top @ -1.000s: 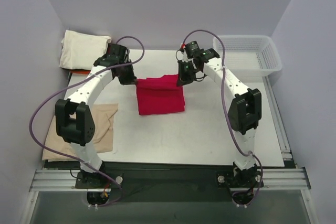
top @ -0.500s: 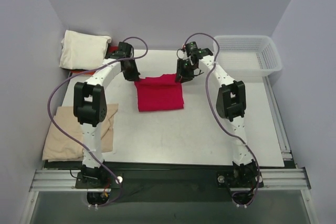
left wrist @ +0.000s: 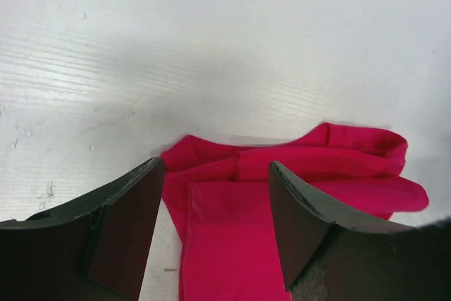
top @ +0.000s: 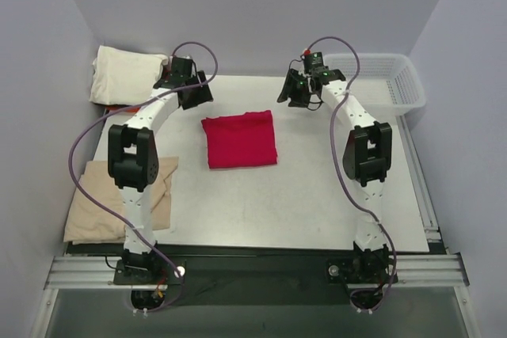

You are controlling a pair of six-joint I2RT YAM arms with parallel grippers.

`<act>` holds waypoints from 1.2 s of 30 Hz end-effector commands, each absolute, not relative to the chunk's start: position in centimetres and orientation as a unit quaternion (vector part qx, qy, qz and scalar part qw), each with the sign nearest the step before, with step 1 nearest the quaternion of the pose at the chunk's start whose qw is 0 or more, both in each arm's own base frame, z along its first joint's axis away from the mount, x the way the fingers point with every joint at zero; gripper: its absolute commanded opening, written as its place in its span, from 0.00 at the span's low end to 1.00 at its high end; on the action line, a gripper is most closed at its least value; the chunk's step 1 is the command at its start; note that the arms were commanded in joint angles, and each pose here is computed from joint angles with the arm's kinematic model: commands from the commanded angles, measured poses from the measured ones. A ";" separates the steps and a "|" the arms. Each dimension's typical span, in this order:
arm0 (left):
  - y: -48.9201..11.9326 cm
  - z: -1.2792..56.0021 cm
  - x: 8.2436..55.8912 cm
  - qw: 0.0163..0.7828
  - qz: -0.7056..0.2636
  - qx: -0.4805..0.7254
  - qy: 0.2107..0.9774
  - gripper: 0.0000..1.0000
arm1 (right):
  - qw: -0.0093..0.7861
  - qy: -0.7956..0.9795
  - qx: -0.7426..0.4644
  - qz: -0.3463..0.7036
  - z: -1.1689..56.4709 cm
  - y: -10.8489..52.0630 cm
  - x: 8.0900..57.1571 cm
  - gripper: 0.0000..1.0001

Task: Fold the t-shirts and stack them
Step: Fold the long partially folded tshirt into a neat square, then smooth out wrinkles on the folded tshirt

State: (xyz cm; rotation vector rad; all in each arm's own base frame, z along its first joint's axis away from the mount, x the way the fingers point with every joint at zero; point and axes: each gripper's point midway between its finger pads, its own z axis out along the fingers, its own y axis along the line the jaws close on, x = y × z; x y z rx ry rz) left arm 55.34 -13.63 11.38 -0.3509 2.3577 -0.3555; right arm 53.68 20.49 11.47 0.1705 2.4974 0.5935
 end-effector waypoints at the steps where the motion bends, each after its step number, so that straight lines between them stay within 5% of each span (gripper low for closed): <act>1: -14.9 16.8 54.9 0.407 -0.176 -0.098 0.891 0.71 | 0.297 0.926 0.033 0.231 14.6 22.3 51.0 0.45; 13: -16.4 12.3 46.9 0.312 -0.173 -0.053 0.933 0.71 | 0.233 0.954 -0.062 0.176 10.8 26.6 44.6 0.46; 30: -16.5 6.3 51.1 0.269 -0.101 -0.105 0.952 0.71 | 0.194 0.933 0.064 0.295 5.2 29.4 53.1 0.45; 36: -15.7 3.8 53.2 0.267 -0.058 -0.117 0.955 0.71 | 0.243 0.904 0.089 0.340 8.1 28.7 56.4 0.45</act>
